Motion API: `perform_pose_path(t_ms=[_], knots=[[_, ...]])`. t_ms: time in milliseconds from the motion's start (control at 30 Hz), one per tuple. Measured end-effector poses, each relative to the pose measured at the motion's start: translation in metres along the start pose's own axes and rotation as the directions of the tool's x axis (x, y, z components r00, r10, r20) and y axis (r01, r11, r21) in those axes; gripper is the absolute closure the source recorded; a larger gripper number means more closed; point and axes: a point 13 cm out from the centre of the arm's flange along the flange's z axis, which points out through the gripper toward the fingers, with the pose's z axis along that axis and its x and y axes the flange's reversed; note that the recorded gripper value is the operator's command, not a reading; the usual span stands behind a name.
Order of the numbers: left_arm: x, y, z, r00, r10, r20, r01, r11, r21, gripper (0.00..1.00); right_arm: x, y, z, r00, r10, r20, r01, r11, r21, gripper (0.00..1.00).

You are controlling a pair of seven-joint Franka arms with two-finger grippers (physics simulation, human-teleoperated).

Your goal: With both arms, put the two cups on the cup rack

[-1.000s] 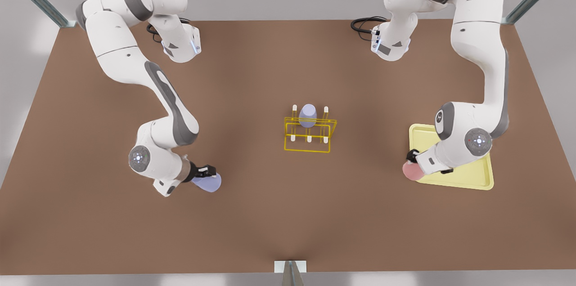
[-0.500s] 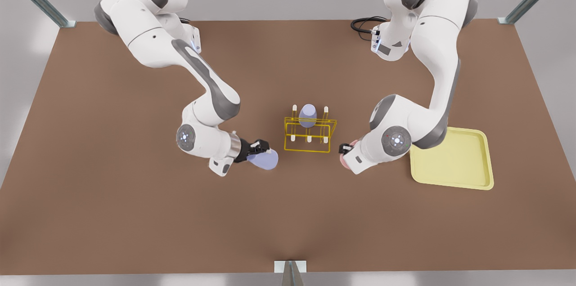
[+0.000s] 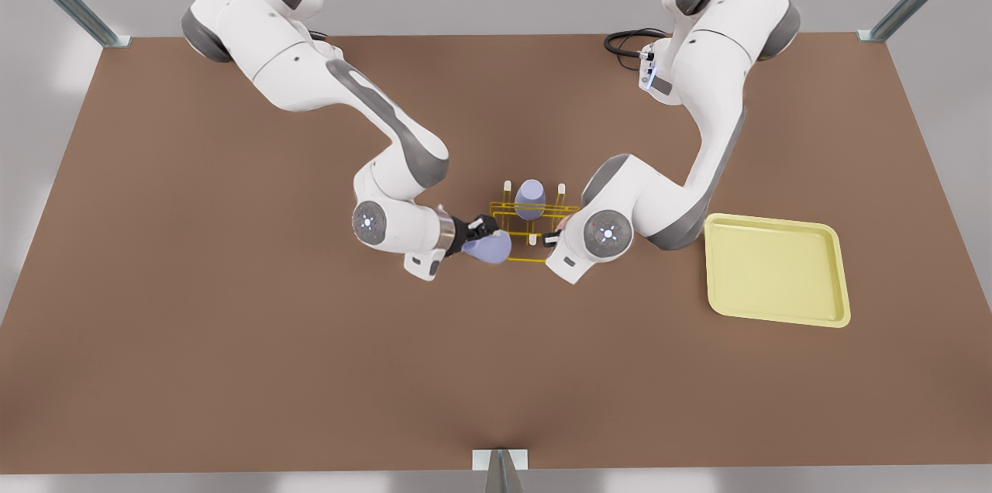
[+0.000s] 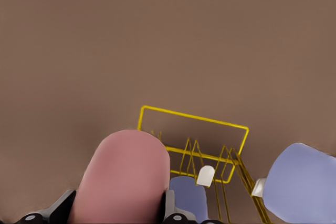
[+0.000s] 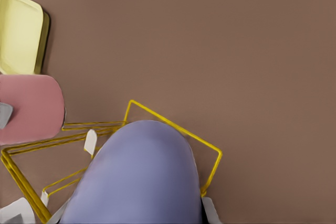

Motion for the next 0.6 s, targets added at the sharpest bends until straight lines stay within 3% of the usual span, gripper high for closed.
perform_pose_path(t_ms=[133,200,233,367,500,533,600], knots=[[0.006,-0.009,0.005,0.998,-0.059,-0.01,0.059,0.998,0.0,0.18,0.008,0.006,0.019,1.0,-0.006,-0.027,0.006,1.0,-0.003,0.2],[0.005,-0.011,0.011,0.996,-0.09,-0.014,0.09,0.996,0.002,0.05,0.012,0.01,0.028,0.999,-0.012,-0.039,0.012,1.0,-0.003,0.19],[0.004,-0.012,0.014,0.994,-0.104,-0.016,0.104,0.995,0.002,0.0,0.013,0.011,0.03,0.999,-0.014,-0.041,0.014,1.0,-0.003,0.0],[-0.01,-0.002,0.002,0.985,-0.173,0.005,0.173,0.985,0.016,0.0,0.013,0.013,0.033,0.999,-0.015,-0.042,0.015,1.0,-0.003,0.0],[-0.105,0.155,-0.119,0.908,-0.403,0.114,0.387,0.911,0.141,0.0,-0.008,0.024,0.003,1.0,-0.025,0.012,0.025,1.0,-0.011,0.0],[-0.111,0.196,-0.136,0.894,-0.427,0.132,0.412,0.902,0.128,0.0,-0.02,0.018,-0.023,0.998,-0.028,0.052,0.027,1.0,0.011,0.0],[-0.063,0.267,-0.163,0.877,-0.429,0.216,0.438,0.899,0.008,0.0,-0.049,-0.057,-0.094,0.993,-0.012,0.114,-0.003,0.992,0.129,0.0]])
